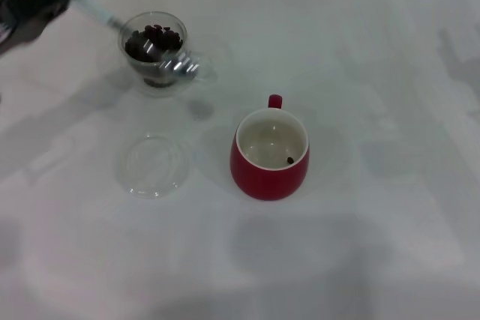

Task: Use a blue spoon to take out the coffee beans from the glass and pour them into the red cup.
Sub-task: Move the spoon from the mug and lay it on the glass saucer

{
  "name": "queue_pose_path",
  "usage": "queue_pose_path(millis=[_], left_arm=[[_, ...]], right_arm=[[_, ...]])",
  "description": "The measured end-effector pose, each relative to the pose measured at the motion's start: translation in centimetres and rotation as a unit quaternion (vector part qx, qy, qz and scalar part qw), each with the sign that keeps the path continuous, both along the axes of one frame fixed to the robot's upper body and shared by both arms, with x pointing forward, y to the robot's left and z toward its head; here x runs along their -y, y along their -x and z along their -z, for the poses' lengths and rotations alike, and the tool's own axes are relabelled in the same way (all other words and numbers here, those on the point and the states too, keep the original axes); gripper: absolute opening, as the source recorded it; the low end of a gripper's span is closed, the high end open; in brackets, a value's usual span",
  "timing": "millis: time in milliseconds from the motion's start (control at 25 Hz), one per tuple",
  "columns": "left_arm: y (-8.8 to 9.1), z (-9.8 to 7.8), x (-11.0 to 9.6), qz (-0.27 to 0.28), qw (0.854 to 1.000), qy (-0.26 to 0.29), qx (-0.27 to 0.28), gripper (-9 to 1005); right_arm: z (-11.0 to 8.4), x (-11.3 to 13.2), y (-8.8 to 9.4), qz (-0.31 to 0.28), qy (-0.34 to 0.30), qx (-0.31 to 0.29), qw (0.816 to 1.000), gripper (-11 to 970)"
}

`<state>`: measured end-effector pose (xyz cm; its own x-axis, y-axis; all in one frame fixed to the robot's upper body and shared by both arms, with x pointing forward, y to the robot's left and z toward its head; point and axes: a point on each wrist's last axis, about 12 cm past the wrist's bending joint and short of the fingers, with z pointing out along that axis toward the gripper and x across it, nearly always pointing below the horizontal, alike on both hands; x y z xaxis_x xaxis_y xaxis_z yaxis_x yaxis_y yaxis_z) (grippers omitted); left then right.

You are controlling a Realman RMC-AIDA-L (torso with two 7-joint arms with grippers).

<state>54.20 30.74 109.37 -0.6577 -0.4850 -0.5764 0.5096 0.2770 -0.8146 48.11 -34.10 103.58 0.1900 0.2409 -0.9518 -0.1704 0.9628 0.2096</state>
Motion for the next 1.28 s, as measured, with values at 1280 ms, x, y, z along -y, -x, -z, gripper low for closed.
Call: queue_pose_path(millis=[1280], left_arm=[[4.4, 7.5, -2.0, -0.102, 0.974, -0.092, -0.179, 128]], right_arm=[[0.3, 0.3, 0.5, 0.002, 0.005, -0.007, 1.000, 754]])
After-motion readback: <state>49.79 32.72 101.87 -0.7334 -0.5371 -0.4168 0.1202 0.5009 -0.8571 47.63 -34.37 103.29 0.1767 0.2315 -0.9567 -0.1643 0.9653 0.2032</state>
